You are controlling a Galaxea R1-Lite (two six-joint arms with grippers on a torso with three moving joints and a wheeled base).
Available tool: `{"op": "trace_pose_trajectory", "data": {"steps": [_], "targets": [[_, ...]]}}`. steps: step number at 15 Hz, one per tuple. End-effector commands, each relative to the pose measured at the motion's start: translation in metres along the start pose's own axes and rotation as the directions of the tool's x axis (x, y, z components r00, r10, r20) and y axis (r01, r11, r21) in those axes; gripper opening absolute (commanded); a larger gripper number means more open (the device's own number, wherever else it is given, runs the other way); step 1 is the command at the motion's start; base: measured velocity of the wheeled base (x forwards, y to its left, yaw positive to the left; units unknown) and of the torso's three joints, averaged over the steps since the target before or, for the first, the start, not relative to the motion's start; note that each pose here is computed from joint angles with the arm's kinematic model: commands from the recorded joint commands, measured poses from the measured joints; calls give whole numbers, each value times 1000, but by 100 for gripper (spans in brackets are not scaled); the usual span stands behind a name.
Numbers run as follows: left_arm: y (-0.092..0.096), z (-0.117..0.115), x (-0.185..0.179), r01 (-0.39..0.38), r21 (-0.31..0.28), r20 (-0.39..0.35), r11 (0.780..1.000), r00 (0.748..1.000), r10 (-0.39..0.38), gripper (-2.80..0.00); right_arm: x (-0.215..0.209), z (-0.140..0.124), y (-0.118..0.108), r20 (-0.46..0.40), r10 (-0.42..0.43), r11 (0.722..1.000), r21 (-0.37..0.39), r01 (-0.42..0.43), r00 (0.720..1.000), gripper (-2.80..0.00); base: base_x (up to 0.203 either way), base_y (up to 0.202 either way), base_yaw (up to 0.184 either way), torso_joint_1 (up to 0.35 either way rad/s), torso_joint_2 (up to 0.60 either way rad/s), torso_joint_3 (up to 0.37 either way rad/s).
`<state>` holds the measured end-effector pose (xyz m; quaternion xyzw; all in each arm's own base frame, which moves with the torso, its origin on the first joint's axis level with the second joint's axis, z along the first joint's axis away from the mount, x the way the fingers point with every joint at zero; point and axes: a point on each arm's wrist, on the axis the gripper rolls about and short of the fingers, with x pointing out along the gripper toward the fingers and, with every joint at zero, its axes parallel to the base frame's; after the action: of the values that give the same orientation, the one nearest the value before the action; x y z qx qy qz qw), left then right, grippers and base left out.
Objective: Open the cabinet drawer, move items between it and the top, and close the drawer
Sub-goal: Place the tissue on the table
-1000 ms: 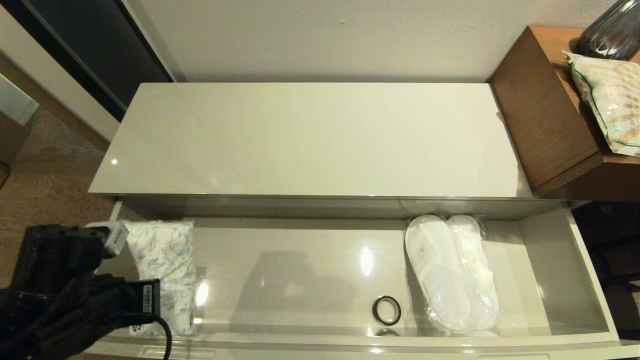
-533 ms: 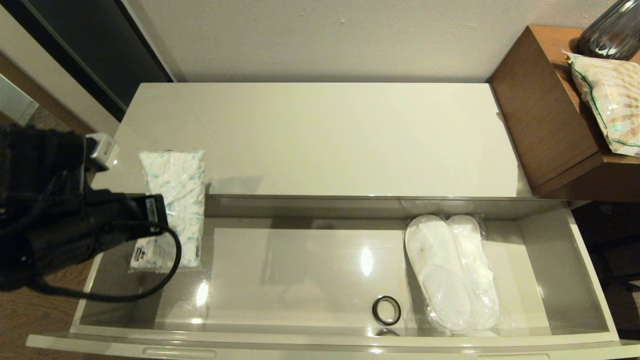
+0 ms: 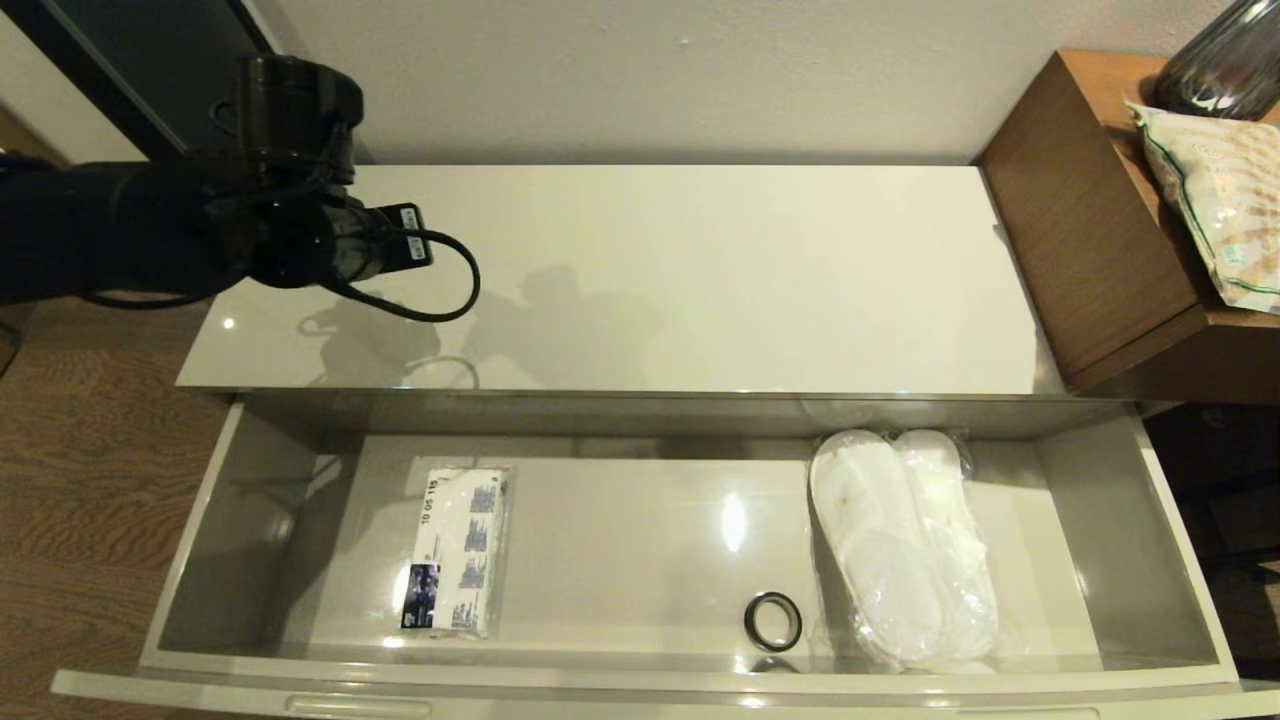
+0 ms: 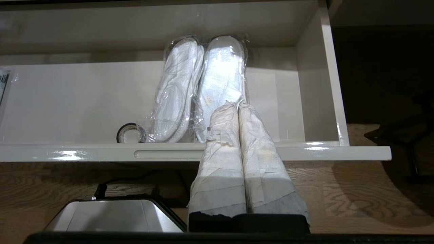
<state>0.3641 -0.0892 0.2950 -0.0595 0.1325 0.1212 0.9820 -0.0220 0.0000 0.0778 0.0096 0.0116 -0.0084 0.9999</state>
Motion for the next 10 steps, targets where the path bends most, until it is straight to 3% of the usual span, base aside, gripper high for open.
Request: {"op": "trace_pose_trajectory", "data": {"steps": [1, 5, 8, 10], "targets": [[-16, -24, 48, -47, 15, -59, 999, 997, 48, -280, 0, 0, 0, -1, 0, 1000, 1, 0, 1000, -280, 0, 0, 0, 0, 0, 0], [9, -54, 17, -95, 44, -182, 994, 978, 102, -280, 0, 0, 0, -1, 0, 1000, 1, 0, 1000, -280, 0, 0, 0, 0, 0, 0], [40, -37, -53, -53, -17, -143, 998, 988, 50, -280, 0, 0, 0, -1, 0, 1000, 1, 0, 1000, -280, 0, 0, 0, 0, 0, 0], [55, -64, -80, -31, 22, -229, 999, 973, 35, -280, 0, 0, 0, -1, 0, 1000, 1, 0, 1000, -280, 0, 0, 0, 0, 0, 0]]}}
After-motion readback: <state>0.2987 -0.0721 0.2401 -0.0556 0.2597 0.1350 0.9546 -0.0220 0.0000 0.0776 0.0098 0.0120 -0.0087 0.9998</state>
